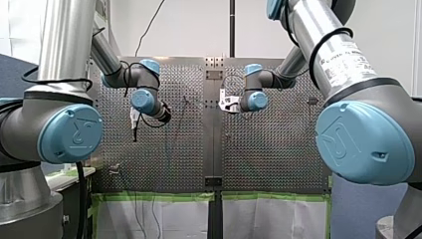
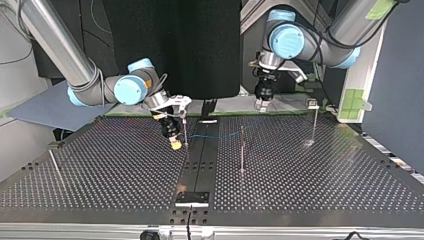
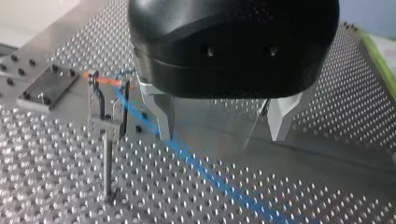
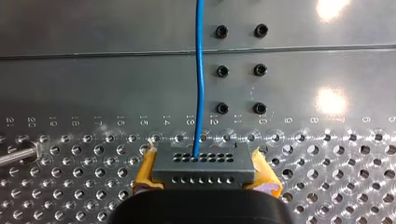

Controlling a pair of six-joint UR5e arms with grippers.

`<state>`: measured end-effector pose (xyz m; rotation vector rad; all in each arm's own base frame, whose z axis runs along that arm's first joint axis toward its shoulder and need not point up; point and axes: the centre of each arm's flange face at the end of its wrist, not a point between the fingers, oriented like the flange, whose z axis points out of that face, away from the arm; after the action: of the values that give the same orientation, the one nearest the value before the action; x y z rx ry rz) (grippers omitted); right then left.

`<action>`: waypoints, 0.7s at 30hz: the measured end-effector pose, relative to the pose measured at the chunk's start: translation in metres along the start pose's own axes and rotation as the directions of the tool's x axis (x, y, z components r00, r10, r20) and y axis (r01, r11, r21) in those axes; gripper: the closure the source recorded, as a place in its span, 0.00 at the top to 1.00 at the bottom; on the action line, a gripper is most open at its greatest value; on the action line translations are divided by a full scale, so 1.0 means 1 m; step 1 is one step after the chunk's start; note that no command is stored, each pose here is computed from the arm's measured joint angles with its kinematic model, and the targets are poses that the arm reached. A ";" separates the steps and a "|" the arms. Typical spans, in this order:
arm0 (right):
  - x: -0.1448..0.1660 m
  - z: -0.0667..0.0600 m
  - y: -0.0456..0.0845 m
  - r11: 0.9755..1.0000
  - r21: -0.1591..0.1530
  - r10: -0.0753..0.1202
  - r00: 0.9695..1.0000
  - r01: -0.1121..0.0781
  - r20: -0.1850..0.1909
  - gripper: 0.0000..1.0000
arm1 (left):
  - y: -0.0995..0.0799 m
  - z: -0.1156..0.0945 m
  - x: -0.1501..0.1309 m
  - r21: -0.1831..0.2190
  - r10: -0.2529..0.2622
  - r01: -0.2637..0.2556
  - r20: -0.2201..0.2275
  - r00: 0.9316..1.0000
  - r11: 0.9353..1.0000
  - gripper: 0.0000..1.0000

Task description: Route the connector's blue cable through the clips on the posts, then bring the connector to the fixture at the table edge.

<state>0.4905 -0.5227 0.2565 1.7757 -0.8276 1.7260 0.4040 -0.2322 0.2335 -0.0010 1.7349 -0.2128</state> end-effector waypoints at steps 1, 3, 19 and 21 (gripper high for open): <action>0.000 0.000 0.000 1.000 0.000 0.000 1.000 0.000 0.000 0.00 | -0.002 0.000 -0.001 0.010 0.001 -0.001 0.006 1.000 1.000 1.00; 0.000 0.000 0.000 1.000 0.001 0.000 1.000 0.000 0.000 0.00 | -0.004 0.000 -0.004 0.022 0.001 -0.001 0.018 1.000 1.000 1.00; 0.001 0.001 -0.001 1.000 0.000 -0.002 1.000 0.002 -0.008 0.00 | -0.020 0.000 -0.043 0.129 -0.062 0.039 0.181 0.981 0.991 1.00; 0.001 0.001 0.000 1.000 -0.001 -0.003 1.000 0.003 -0.010 0.00 | -0.021 0.000 -0.045 0.131 -0.057 0.033 0.187 0.981 0.991 1.00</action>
<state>0.4915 -0.5232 0.2574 1.7654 -0.8216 1.7312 0.4099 -0.2478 0.2804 0.0319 1.5288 -0.3461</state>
